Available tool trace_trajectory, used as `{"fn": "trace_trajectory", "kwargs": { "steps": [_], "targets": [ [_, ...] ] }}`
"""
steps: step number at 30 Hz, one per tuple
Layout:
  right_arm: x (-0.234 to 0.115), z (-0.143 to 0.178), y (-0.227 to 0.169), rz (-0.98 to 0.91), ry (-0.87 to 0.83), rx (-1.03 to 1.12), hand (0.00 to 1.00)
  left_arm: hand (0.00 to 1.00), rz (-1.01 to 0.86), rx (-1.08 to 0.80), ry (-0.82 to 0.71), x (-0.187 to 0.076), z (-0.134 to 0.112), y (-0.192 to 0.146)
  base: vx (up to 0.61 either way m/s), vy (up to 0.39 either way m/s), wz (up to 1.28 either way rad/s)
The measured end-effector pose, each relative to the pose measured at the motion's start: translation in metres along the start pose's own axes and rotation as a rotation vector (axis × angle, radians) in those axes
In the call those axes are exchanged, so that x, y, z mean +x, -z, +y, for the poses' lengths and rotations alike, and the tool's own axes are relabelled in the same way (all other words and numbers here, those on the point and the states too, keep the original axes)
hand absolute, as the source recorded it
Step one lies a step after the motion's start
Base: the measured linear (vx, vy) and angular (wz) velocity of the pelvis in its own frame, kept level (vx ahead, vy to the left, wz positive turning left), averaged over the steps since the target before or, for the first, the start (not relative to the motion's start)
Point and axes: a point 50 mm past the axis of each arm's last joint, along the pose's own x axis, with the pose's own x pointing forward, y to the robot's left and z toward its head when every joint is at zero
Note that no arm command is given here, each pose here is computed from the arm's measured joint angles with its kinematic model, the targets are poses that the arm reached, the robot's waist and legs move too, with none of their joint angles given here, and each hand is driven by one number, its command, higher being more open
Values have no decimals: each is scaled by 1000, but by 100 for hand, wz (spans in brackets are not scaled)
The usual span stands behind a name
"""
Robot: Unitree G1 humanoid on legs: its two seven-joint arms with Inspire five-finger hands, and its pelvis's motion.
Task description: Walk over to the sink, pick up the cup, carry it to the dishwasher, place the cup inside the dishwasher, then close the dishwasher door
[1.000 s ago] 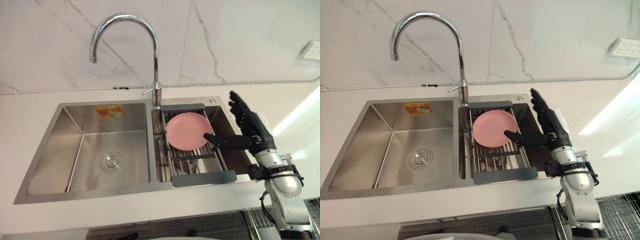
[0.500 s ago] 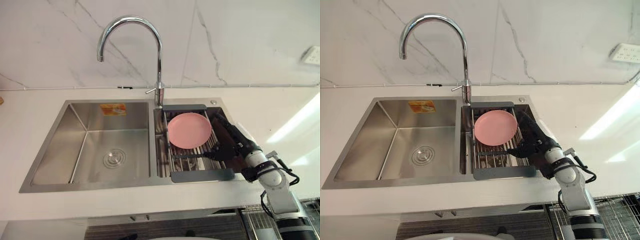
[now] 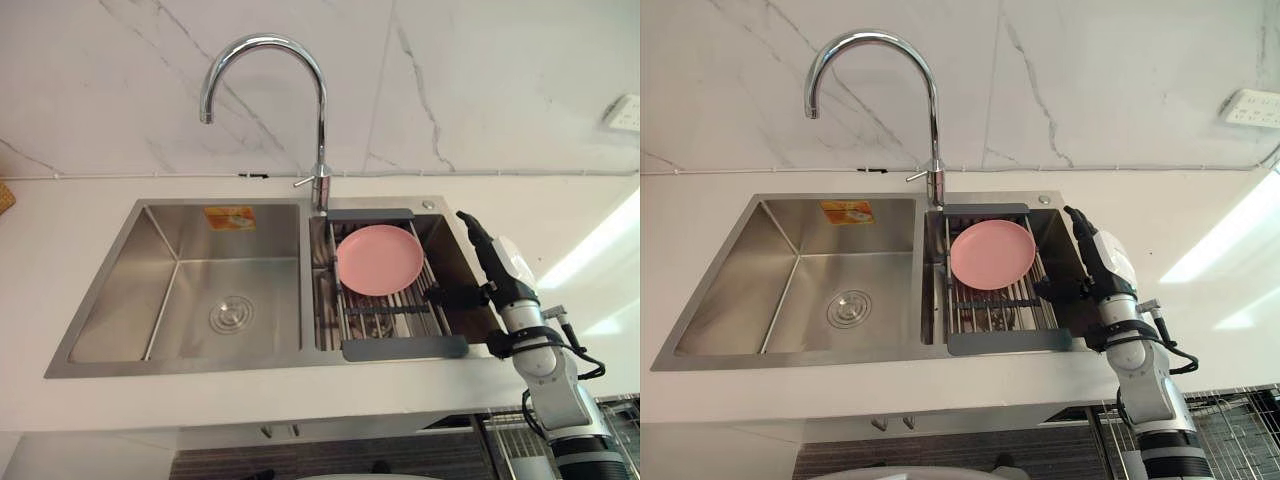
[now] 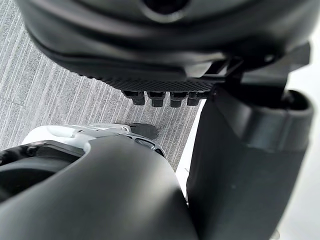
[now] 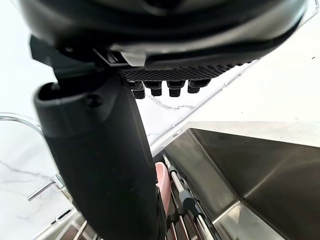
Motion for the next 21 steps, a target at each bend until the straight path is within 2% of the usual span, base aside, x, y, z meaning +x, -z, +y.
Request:
{"fn": "trace_trajectory", "kwargs": {
  "steps": [21],
  "targets": [
    [-2, 10, 13, 73, 0, -10, 100, 100, 0, -3, 12, -1, -3, 0, -38, -23, 5]
  ]
}}
